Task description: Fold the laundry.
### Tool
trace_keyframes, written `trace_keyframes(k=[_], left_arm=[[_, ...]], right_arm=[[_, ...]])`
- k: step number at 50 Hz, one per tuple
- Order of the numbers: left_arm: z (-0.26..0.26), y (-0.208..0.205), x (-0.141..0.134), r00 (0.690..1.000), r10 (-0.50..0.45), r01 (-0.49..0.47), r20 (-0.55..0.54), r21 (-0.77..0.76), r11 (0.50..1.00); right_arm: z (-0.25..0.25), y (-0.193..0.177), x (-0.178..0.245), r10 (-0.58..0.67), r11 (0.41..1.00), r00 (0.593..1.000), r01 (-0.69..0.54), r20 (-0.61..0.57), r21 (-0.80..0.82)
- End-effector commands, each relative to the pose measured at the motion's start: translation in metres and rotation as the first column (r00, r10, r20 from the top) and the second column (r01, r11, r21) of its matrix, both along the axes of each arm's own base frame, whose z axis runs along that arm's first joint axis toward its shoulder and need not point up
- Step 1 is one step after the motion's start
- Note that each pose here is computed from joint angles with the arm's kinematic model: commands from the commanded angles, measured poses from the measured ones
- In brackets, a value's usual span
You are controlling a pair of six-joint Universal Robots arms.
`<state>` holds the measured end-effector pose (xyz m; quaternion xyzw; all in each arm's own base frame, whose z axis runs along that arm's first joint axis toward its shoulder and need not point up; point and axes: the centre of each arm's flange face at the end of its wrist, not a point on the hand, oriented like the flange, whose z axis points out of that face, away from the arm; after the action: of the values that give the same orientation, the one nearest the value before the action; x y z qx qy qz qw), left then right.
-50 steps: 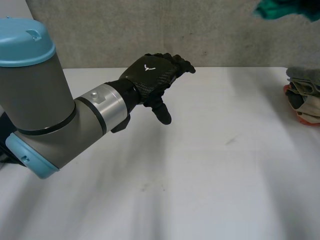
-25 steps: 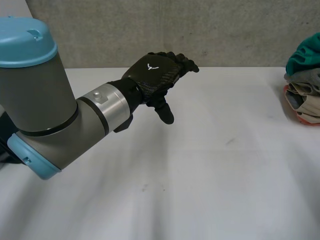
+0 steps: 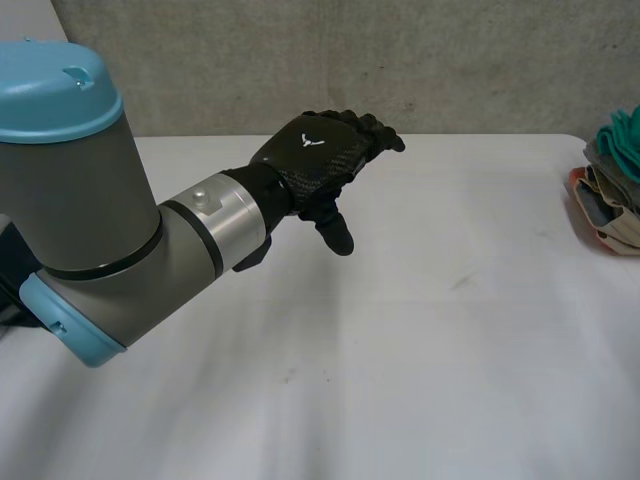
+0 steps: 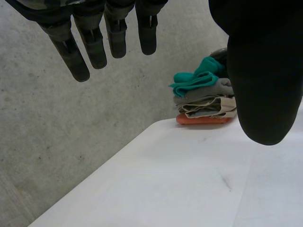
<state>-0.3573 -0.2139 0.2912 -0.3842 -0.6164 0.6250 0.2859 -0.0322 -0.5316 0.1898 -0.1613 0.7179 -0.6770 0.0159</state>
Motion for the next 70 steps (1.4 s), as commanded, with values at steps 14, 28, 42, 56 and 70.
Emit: trace_keyframes(k=[14,28,42,56,70], left_arm=[[0.004,0.007,-0.002,1.000,-0.016,0.016,-0.007,-0.007,1.000],[0.000,0.011,0.000,1.000,-0.017,0.017,0.001,0.007,1.000],[0.009,0.017,0.010,1.000,-0.007,0.007,-0.014,-0.019,1.000],[0.047,-0.040,0.083,0.883,0.415,-0.461,-0.222,-0.231,0.857],[-0.065,-0.154,0.196,0.617,0.752,-0.658,0.232,-0.372,0.654]], right_arm=[[0.039,0.015,-0.020,-0.158,0.987,0.985,0.158,-0.067,0.000],[0.104,0.069,-0.002,-0.300,0.895,0.943,0.228,-0.141,-0.383],[0.102,0.118,0.063,-0.203,0.950,0.977,0.178,-0.071,-0.257],[0.149,0.221,0.265,0.236,0.877,0.970,-0.236,-0.052,-0.419],[-0.004,0.344,0.357,0.723,0.684,0.677,-0.729,-0.137,0.008]])
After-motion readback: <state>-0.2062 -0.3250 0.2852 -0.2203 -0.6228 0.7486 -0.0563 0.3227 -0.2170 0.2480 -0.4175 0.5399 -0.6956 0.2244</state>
